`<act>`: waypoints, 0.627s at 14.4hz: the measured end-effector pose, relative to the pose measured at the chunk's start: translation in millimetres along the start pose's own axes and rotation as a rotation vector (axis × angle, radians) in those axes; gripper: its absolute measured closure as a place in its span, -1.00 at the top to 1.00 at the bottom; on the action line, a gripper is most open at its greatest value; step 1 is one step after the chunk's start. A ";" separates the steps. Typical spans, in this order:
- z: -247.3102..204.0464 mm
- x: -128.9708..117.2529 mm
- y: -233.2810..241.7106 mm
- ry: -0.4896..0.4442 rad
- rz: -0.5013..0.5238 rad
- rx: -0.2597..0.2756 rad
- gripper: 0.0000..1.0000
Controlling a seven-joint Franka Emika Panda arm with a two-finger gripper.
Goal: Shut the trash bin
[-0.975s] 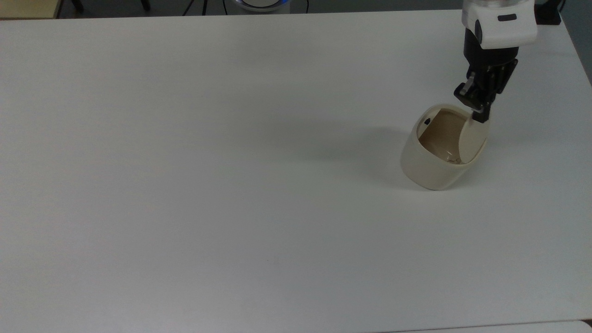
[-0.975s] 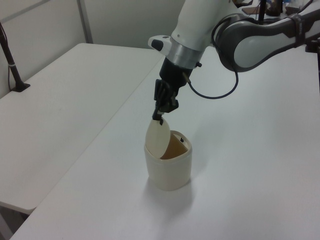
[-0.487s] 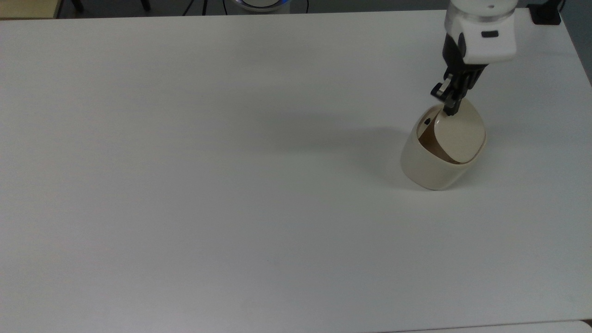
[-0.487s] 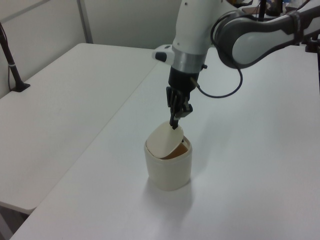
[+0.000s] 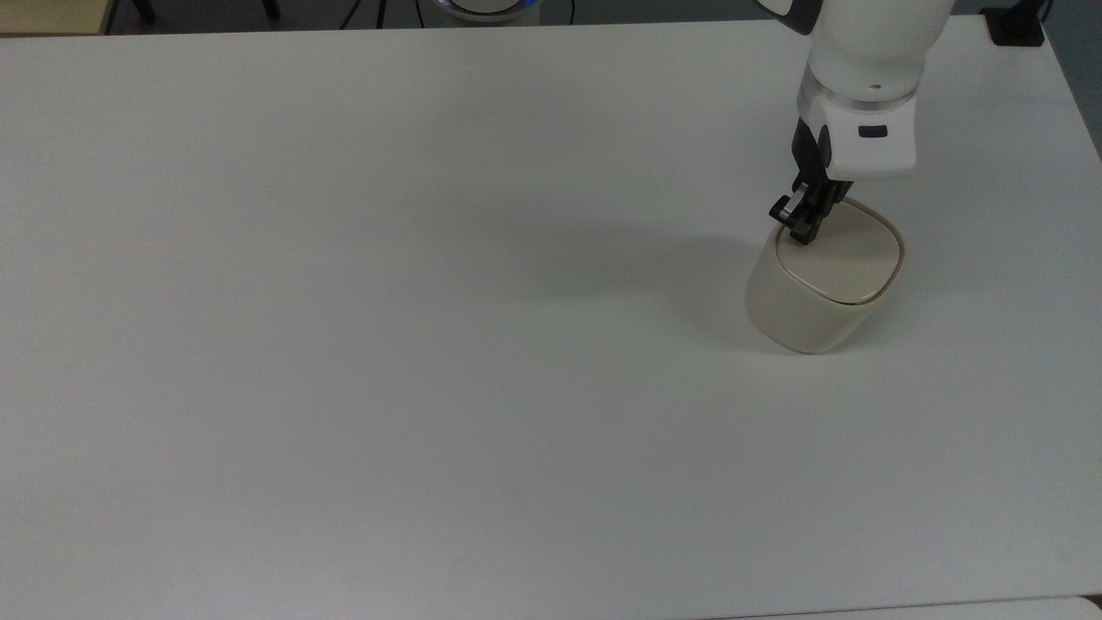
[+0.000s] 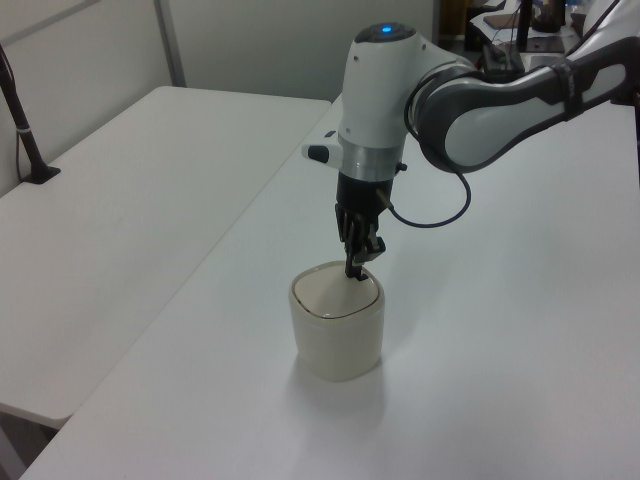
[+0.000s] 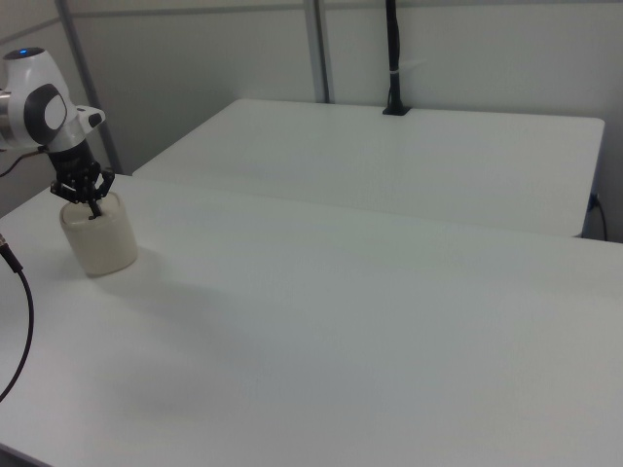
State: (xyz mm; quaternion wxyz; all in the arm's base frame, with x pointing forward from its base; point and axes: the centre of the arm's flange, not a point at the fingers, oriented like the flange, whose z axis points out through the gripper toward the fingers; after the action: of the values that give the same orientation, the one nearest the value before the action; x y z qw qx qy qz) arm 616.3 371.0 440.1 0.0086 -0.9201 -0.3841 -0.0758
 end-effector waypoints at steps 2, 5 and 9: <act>-0.2 0.3 -0.6 0.001 -0.002 0.000 -0.98; -0.2 0.4 -1.1 0.001 -0.005 0.000 -0.98; -14.5 0.2 -0.1 0.020 0.008 0.000 -0.98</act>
State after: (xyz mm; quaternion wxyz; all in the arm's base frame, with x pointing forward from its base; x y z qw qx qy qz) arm 614.5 370.2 454.5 0.0126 -0.9209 -0.3803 -0.0849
